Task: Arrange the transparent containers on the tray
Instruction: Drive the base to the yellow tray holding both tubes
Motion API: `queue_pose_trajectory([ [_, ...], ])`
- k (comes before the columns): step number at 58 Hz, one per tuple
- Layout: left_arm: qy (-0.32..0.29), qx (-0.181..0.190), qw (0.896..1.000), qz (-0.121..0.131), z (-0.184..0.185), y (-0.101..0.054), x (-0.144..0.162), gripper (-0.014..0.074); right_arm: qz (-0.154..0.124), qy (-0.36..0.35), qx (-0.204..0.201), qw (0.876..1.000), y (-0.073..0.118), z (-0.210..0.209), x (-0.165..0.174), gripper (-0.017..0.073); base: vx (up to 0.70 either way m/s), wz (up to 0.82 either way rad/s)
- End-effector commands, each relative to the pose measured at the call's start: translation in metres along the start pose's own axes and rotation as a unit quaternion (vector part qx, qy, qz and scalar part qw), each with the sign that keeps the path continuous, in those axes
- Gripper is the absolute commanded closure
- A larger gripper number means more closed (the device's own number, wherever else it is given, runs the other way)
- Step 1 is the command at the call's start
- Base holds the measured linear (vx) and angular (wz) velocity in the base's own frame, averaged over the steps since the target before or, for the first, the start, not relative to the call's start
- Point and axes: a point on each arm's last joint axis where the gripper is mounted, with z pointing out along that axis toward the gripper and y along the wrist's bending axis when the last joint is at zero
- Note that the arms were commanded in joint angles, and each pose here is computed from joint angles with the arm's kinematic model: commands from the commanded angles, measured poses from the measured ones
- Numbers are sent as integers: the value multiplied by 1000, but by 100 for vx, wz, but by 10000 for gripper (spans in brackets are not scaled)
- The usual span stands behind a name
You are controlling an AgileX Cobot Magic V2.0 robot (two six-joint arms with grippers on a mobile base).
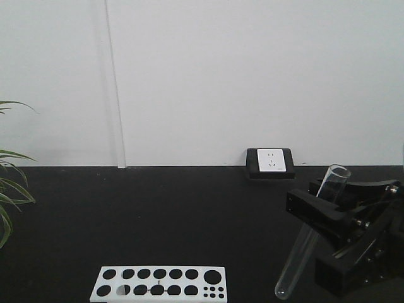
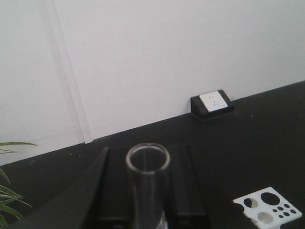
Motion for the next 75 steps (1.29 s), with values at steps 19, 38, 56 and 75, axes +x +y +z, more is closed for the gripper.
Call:
queue_pose_trajectory([
  [19,-47,5,999,-3,-4,-1,-17,494,-2,-62,4,998,0,-6,-19,480,0,0],
  [38,-47,5,999,-3,-4,-1,-17,494,-2,-62,4,998,0,-6,-19,480,0,0],
  [56,-47,5,999,-3,-4,-1,-17,494,-2,-62,4,998,0,-6,-19,478,0,0],
  [75,-47,5,999,-3,-4,-1,-17,494,-2,-62,4,998,0,-6,-19,478,-4,0],
])
